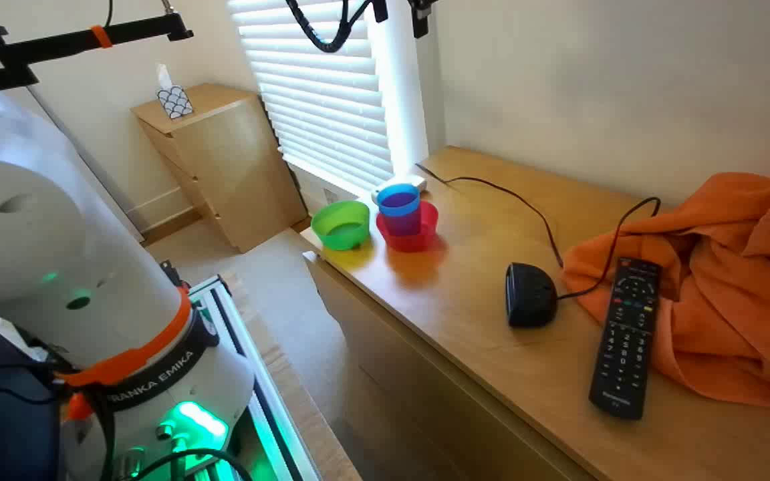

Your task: Pick the green bowl and take the red thing out of the it then place the bowl back down

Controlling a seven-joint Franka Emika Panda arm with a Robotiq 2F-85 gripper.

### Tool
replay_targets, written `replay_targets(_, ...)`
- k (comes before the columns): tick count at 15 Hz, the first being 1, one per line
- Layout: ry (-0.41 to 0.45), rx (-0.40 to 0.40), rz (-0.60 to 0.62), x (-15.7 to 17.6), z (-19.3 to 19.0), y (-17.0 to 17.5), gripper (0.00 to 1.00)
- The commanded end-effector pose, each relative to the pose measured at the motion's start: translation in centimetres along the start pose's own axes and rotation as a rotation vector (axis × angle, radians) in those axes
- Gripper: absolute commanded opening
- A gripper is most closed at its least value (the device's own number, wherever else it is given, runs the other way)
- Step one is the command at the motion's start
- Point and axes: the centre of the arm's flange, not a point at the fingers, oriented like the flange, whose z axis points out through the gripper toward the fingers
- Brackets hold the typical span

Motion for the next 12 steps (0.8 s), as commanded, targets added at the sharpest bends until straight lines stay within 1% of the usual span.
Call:
replay_targets(1, 0.0, 0.0, 0.0, 0.0, 0.0, 0.0, 1.0)
replay_targets(3, 0.0, 0.0, 0.0, 0.0, 0.0, 0.0, 1.0)
replay_targets(5, 0.008, -0.095, -0.14, -2.3, 0.3, -2.8, 1.0)
replay_targets(7, -0.009, -0.09, -0.253, -4.7, 2.1, -6.3, 1.0)
replay_targets(10, -0.042, -0.088, -0.423, -7.9, 6.2, -11.8, 1.0)
replay_targets(12, -0.056, -0.094, -0.541, -10.1, 9.0, -13.6, 1.0)
